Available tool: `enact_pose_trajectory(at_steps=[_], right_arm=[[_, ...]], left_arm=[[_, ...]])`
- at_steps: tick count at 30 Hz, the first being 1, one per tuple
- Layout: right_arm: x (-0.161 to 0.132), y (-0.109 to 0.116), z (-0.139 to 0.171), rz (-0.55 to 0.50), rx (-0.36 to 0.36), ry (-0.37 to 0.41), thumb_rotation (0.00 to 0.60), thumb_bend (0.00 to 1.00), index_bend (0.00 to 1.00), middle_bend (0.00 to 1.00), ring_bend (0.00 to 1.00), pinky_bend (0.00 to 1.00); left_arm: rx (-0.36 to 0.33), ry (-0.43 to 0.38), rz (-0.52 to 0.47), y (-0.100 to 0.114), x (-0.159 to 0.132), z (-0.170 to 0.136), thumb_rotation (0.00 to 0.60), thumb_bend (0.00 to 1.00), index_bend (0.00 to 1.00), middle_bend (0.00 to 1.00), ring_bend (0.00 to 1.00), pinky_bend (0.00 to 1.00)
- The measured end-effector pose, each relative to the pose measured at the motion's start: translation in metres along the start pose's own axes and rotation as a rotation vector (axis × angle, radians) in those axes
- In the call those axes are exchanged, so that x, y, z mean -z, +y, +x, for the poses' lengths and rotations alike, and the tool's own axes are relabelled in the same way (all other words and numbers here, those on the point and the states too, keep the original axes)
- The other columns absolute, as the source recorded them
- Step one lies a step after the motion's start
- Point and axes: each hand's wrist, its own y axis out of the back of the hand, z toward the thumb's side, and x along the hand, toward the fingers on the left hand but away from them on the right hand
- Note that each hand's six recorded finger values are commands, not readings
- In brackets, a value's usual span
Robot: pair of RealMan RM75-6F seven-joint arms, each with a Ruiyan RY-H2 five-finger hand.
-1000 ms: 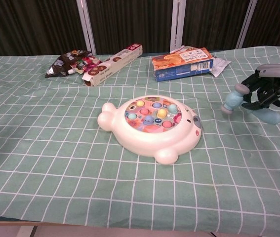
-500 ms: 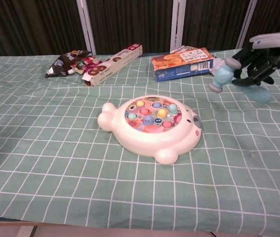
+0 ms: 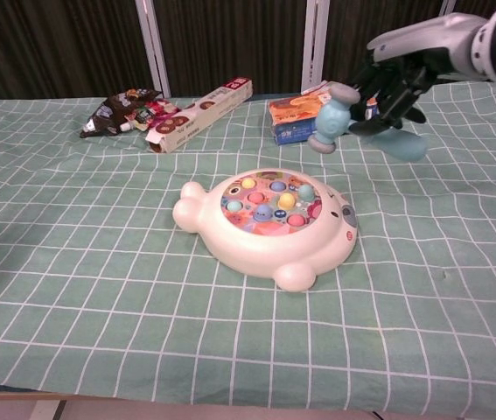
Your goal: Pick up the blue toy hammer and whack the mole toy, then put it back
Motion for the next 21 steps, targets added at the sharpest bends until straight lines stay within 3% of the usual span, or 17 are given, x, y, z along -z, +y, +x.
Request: enact_pose_trajectory(at_steps=[9, 21], right_arm=[[-0.047, -0.015, -0.029, 0.072, -0.05, -0.042, 0.6, 0.82, 1.0, 0.71, 0.73, 0.84], [-0.04, -0.021, -0.033, 0.148, -0.03, -0.074, 0.6, 0.82, 1.0, 0.71, 0.73, 0.84]], left_arm=[[-0.005, 0.017, -0.001, 0.003, 0.005, -0.003, 0.6, 0.38, 0.0, 0.0, 0.0, 0.11], [-0.007, 0.011, -0.005, 0.003, 0.005, -0.003, 0.6, 0.38, 0.0, 0.0, 0.0, 0.11]])
